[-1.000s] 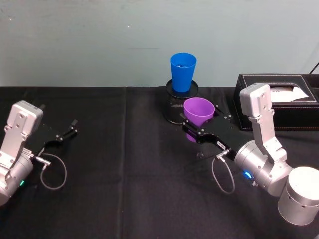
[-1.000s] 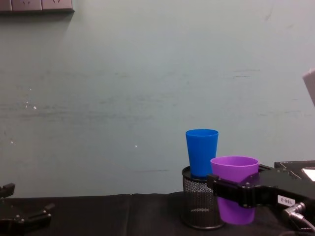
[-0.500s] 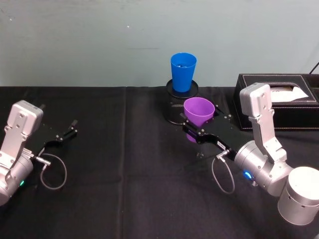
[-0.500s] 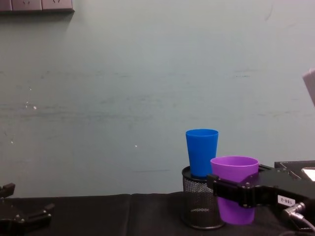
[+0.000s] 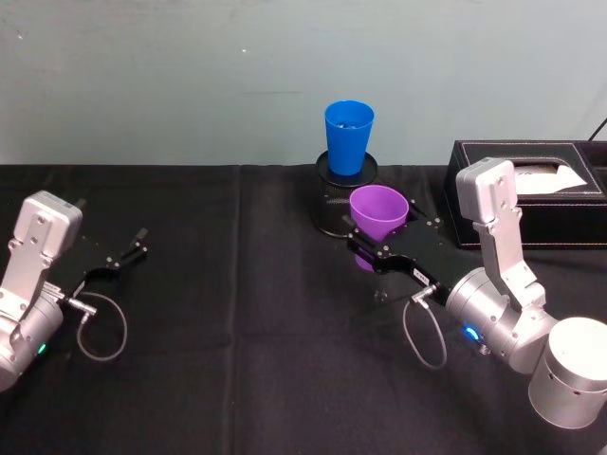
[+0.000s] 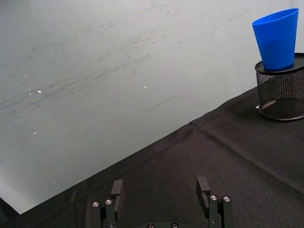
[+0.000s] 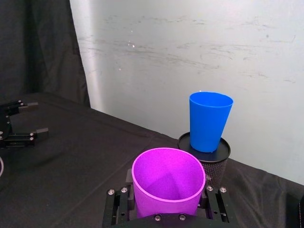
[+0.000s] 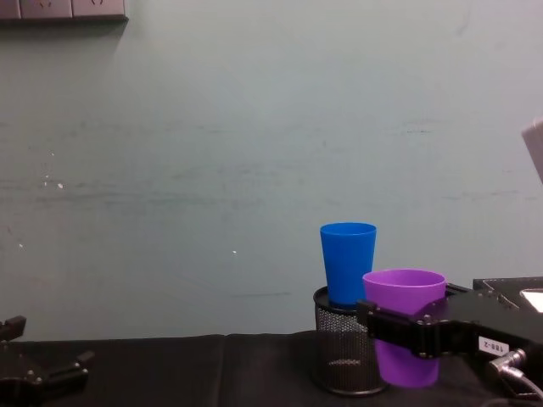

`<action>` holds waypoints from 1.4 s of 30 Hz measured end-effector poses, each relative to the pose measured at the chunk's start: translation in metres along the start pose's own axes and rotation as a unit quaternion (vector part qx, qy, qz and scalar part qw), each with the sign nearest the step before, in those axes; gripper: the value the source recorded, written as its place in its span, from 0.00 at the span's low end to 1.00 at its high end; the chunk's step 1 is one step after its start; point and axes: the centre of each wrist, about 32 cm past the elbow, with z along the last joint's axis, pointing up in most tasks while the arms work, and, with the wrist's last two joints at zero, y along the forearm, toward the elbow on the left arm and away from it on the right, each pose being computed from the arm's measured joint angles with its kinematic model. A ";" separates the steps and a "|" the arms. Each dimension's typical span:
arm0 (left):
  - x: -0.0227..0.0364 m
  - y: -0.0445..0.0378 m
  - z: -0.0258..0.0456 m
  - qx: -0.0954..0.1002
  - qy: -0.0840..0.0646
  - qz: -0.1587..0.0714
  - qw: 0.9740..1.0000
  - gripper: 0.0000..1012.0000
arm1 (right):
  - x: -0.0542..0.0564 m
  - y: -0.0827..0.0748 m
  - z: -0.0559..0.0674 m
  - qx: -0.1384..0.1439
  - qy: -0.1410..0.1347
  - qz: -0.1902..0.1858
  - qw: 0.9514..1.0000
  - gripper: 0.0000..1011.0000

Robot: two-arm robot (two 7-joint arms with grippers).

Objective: Pick up one cup with a gripper and tap it against the other cup.

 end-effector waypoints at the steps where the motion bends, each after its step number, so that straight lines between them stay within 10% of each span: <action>1: 0.0000 0.0000 0.0000 0.000 0.000 0.000 1.000 0.99 | 0.000 0.000 0.000 0.000 0.000 0.000 1.000 0.73; 42: 0.0000 0.0000 0.0000 0.000 0.000 0.000 1.000 0.99 | 0.000 0.000 0.000 0.000 0.000 0.000 1.000 0.73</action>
